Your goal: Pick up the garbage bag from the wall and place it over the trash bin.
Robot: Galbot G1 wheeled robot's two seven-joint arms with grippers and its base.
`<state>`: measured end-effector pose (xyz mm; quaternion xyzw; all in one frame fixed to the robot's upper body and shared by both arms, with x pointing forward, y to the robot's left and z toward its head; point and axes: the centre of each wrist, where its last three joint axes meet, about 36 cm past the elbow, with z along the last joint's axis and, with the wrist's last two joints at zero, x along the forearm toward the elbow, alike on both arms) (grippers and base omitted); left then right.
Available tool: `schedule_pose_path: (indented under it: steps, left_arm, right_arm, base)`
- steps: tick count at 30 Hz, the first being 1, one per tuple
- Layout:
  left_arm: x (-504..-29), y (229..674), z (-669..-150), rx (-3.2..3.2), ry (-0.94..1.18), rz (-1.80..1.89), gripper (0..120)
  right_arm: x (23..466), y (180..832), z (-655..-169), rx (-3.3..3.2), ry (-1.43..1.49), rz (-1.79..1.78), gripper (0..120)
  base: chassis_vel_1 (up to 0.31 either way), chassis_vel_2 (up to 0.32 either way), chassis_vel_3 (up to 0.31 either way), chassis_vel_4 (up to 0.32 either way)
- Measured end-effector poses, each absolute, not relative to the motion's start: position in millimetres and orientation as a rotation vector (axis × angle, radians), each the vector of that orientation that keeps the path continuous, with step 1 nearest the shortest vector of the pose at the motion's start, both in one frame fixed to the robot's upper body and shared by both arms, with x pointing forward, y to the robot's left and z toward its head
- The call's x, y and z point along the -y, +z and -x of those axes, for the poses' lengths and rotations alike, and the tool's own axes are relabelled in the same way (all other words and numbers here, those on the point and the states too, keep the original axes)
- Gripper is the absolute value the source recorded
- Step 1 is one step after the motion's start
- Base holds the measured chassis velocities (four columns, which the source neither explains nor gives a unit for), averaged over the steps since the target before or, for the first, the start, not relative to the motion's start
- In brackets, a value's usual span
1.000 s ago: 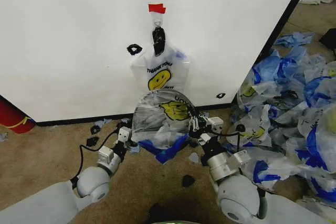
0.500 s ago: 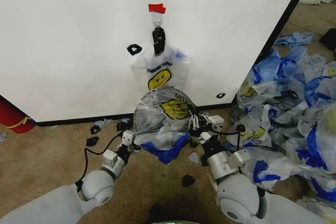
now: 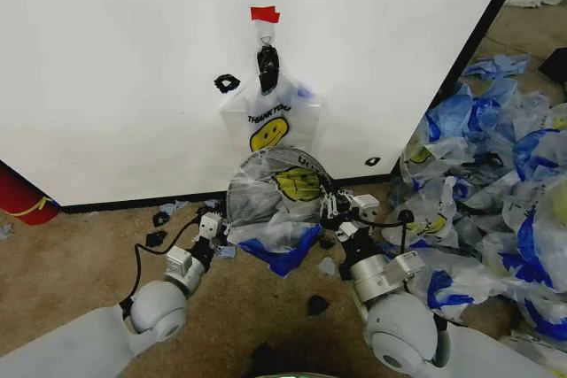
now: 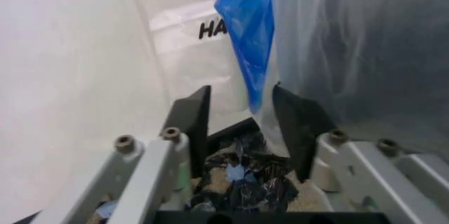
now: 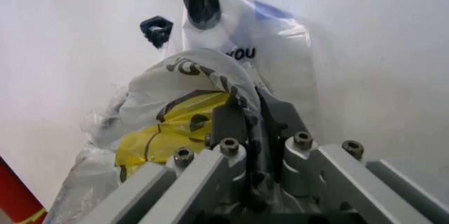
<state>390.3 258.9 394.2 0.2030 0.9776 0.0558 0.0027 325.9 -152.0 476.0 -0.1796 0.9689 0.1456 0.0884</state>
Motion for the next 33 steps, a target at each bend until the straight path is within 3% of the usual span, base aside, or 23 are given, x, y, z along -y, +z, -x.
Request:
schedule_pose_path:
  steps: [15,33]
  left_arm:
    - [-278.9,412.1,-407.2,-3.041,0.22,-0.522,97]
    - [-278.2,445.9,-414.2,-2.995,0.157,-0.437,99]
  right_arm:
    - [152.1,475.0,-324.1,-2.885,0.434,0.533,1]
    - [154.4,471.4,-330.6,-2.875,0.472,0.486,1]
  base:
    - [0.0,0.0,0.0,0.0]
    - [0.0,0.0,0.0,0.0]
